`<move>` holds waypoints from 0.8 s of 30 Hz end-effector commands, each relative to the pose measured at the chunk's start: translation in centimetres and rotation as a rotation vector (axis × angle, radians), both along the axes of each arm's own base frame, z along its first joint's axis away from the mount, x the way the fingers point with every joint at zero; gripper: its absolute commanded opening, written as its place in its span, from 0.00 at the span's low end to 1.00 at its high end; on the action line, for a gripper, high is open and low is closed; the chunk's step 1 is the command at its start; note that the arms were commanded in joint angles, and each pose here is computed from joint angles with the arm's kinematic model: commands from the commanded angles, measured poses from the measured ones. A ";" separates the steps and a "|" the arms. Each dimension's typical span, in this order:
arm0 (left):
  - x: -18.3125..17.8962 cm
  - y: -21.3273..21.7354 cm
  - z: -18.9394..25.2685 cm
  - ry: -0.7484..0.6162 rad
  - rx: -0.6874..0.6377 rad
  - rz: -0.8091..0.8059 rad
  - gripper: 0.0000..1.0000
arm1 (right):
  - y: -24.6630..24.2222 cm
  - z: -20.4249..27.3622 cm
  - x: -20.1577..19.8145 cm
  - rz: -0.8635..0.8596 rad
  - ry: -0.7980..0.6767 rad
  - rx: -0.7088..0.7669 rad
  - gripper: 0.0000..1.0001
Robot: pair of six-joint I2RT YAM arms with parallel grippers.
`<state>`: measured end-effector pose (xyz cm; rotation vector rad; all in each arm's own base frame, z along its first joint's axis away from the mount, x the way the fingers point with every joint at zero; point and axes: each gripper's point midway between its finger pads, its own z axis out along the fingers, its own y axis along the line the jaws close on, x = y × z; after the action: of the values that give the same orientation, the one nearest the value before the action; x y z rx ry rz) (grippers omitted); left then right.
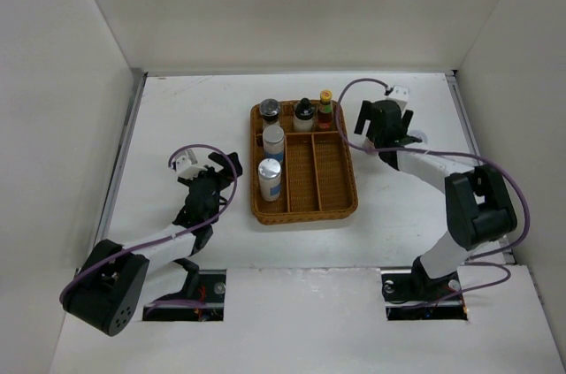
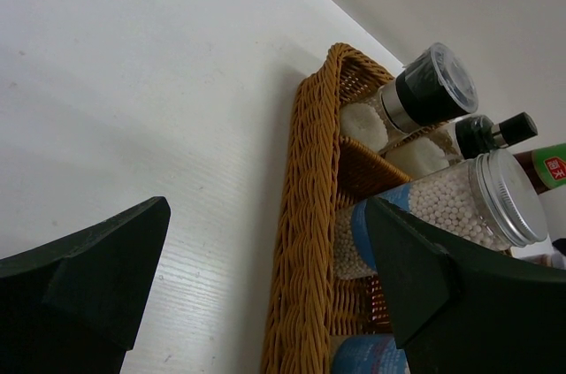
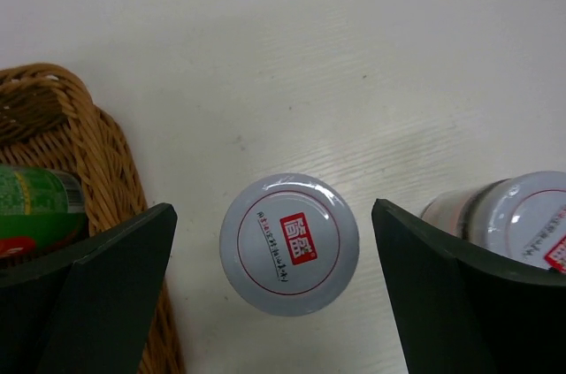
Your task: Organize the condiment bottles
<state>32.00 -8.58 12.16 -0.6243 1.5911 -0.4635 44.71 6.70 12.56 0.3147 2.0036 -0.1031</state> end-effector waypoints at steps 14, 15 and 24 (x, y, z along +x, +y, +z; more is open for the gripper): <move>0.5 -0.4 2.7 -0.079 -0.039 -0.001 0.95 | 2.6 7.7 -0.9 0.022 -0.238 0.014 0.49; 0.6 -0.4 2.6 -0.078 -0.038 -0.001 0.95 | 3.5 9.1 -1.7 0.046 -0.269 0.015 0.49; 0.8 -0.8 2.4 -0.066 -0.034 -0.013 0.95 | 13.4 12.5 -5.4 0.328 -0.348 0.096 0.50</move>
<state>31.97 -8.73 12.13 -0.6208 1.5939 -0.4662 38.17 18.20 21.86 0.0484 1.7948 0.1645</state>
